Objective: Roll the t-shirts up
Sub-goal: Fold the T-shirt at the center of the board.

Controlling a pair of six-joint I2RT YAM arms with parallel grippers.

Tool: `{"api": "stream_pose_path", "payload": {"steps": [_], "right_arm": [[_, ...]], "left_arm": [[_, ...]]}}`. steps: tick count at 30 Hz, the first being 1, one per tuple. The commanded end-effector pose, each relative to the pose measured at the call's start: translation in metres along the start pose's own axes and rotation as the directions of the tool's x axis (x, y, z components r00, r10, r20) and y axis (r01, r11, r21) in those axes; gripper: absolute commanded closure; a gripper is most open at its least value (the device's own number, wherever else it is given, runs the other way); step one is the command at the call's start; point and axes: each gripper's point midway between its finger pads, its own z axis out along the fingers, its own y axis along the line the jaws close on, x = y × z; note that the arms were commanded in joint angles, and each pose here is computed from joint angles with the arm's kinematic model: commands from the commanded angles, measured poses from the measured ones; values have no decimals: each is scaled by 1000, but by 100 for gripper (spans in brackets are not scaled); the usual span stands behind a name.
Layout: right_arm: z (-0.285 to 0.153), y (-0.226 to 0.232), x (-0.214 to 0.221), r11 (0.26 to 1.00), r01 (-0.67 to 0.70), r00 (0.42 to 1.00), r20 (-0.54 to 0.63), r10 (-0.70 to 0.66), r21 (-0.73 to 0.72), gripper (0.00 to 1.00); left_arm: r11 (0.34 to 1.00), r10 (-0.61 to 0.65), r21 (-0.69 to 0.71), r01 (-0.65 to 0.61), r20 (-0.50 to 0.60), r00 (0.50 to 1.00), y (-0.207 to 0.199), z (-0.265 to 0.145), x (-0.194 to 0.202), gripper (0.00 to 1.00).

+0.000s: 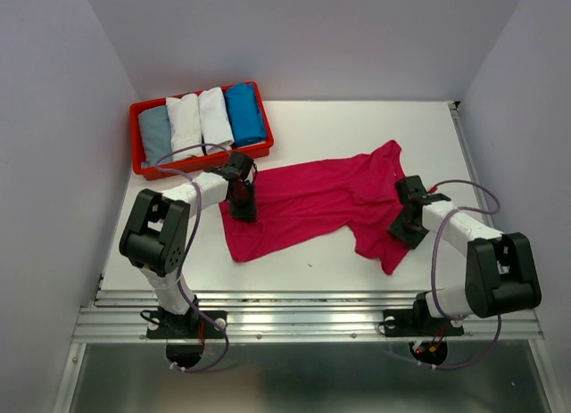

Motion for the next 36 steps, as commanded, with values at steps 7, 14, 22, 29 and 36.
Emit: {"api": "stream_pose_path", "payload": {"steps": [7,14,22,29,36], "right_arm": [[-24,-8,-40,994,53,993,102,-62,92,51],[-64,48,-32,951,96,994,71,-79,-294,51],[-41,53,46,946,149,981,-75,-178,-289,52],[-18,18,86,972,144,968,-178,-178,-186,52],[-31,-22,114,985,132,956,-247,-157,-114,52]], "left_arm": [[1000,15,-19,-15,21,1000,7,-15,-8,67],[1000,12,-1,-12,27,1000,2,-17,-12,67],[1000,8,-4,-7,35,999,1,-20,-17,67],[1000,-5,-6,5,38,999,2,-22,-14,67],[1000,-17,-6,17,42,999,3,-27,-10,67]]}}
